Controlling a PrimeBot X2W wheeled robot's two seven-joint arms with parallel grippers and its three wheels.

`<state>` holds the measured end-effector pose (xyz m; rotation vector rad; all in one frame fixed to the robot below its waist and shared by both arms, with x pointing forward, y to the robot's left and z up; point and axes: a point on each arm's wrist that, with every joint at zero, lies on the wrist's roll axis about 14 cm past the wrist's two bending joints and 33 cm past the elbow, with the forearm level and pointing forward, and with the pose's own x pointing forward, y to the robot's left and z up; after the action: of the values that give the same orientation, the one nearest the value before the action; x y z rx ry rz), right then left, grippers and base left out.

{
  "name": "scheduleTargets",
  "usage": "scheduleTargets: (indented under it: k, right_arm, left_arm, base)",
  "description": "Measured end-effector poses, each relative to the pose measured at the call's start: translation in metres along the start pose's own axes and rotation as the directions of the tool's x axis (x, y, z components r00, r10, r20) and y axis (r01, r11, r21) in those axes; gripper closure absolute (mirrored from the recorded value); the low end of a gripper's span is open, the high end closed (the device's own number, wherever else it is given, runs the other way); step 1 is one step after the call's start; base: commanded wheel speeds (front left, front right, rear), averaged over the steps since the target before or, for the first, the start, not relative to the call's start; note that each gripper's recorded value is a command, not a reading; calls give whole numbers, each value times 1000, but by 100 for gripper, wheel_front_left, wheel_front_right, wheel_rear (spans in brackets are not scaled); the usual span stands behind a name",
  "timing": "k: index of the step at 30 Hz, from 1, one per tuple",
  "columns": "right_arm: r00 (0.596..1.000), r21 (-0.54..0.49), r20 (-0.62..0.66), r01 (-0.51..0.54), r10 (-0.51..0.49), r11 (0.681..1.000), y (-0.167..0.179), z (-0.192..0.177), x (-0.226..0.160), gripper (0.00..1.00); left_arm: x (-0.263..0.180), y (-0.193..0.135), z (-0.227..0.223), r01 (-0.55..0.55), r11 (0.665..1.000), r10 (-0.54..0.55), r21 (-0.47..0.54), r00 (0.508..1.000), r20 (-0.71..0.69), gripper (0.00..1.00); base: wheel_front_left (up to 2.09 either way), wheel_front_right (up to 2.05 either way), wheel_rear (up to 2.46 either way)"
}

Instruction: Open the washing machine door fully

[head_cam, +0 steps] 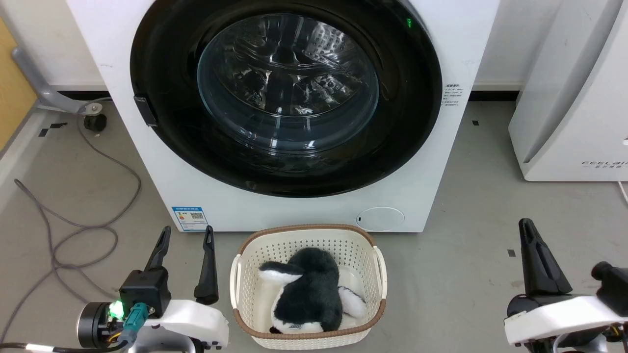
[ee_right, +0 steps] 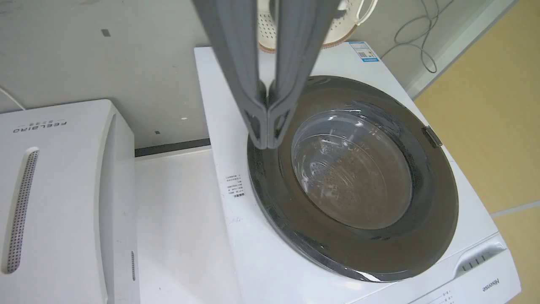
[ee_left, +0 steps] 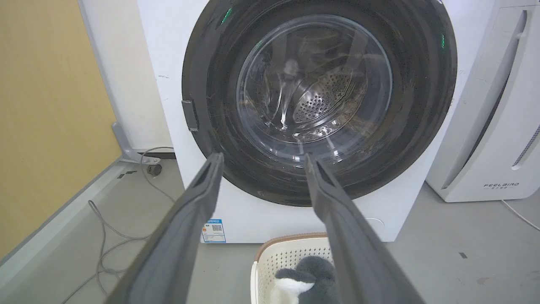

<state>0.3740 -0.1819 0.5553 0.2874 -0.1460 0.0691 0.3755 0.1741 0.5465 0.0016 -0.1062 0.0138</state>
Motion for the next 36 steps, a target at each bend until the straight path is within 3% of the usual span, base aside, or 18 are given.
scheduleTargets:
  k: [6,12,21,25,29,36]
  right_arm:
    - [1000,163,15,23,-25,986,-5,-1,-1,100]
    - [998,374,20,44,-55,927,-8,-5,-1,100]
    - [997,612,-1,67,-84,788,-10,-15,0,100]
    - [995,699,-42,97,-94,709,-16,-23,5,100]
    - [993,759,-76,115,-88,641,-20,-29,15,100]
    - [989,815,-117,150,-95,560,-31,-40,34,100]
  left_arm:
    - [0,-1,2,0,1000,0,-9,1000,11,0]
    - [0,-1,3,-5,1000,5,-17,1000,21,0]
    - [1,-1,3,-9,1000,10,-27,999,33,0]
    - [3,-2,1,-9,999,10,-35,999,32,0]
    - [5,-1,-1,-14,999,15,-41,999,32,0]
    - [12,1,0,-24,999,26,-46,998,48,0]
  base:
    - [0,0,0]
    - [0,0,0]
    - [0,0,0]
    - [0,0,0]
    - [0,0,0]
    - [0,0,0]
